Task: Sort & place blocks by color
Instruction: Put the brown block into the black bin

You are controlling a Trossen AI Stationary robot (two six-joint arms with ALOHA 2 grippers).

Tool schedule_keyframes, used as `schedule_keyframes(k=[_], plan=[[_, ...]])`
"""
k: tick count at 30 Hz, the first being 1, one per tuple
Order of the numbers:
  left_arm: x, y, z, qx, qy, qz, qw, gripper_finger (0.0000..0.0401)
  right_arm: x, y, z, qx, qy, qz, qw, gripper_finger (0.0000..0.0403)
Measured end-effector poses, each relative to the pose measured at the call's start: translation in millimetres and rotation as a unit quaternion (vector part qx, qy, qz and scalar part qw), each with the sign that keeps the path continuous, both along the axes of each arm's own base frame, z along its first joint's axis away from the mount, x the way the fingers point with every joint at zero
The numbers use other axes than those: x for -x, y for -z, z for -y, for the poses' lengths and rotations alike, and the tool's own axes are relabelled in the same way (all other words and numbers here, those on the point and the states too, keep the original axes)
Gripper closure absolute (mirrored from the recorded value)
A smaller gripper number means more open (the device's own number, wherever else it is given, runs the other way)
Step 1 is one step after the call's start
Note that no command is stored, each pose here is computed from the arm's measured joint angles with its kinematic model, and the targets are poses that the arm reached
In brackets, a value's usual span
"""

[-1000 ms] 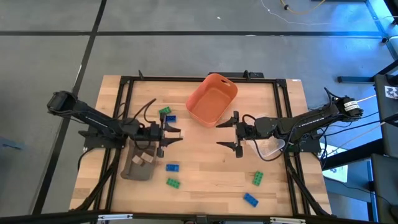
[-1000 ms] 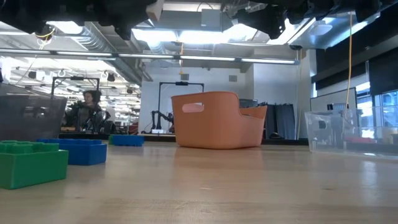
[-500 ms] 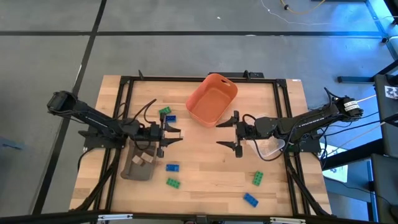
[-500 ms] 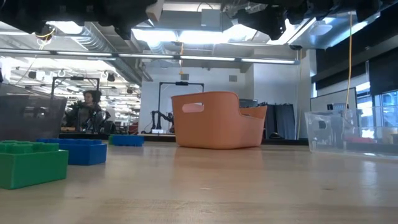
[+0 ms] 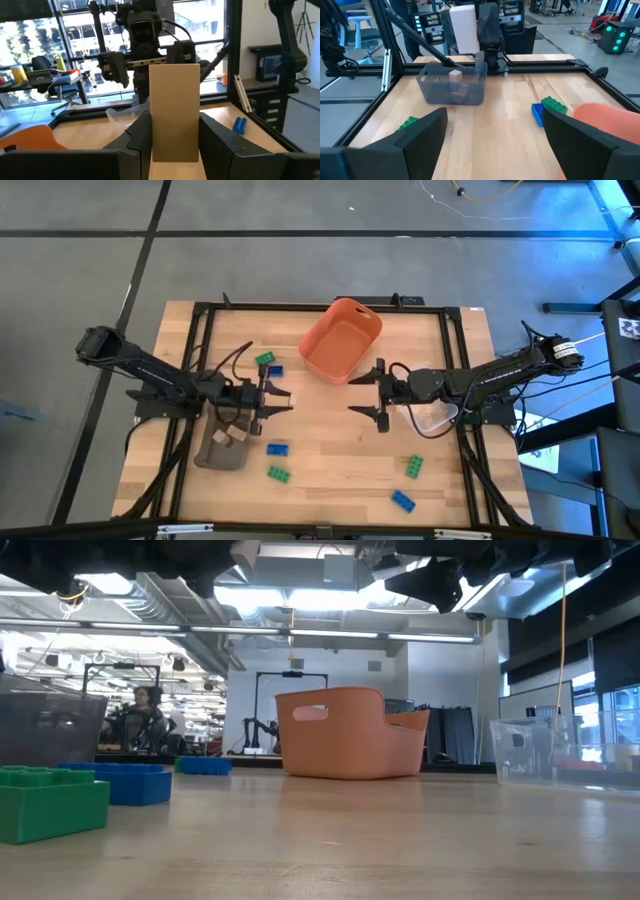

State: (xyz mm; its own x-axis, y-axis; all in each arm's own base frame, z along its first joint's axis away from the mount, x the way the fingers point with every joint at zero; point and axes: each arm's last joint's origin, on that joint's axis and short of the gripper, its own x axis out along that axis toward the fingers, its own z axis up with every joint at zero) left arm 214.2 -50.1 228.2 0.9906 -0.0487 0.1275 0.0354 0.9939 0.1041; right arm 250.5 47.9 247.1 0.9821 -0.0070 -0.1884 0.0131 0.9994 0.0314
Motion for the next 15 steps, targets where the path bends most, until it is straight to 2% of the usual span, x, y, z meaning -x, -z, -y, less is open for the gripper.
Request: schedule_keyframes(k=[7, 11, 15], plan=[[0.0, 0.4, 0.0, -0.022, -0.003, -0.001, 1.0, 0.0288, 0.0, 0.0, 0.0, 0.005, -0.001, 0.0, 1.0, 0.0075], [-0.1, 0.6, -1.3, -0.02, -0.026, -0.003, 0.999, 0.0288, 0.0, -0.1, 0.0, 0.013, -0.002, 0.0, 1.0, 0.0075], [-2.3, 3.3, -0.2, -0.036, -0.034, -0.037, 0.998, 0.0288, 0.0, -0.1, 0.0, 0.013, -0.002, 0.0, 1.0, 0.0075]])
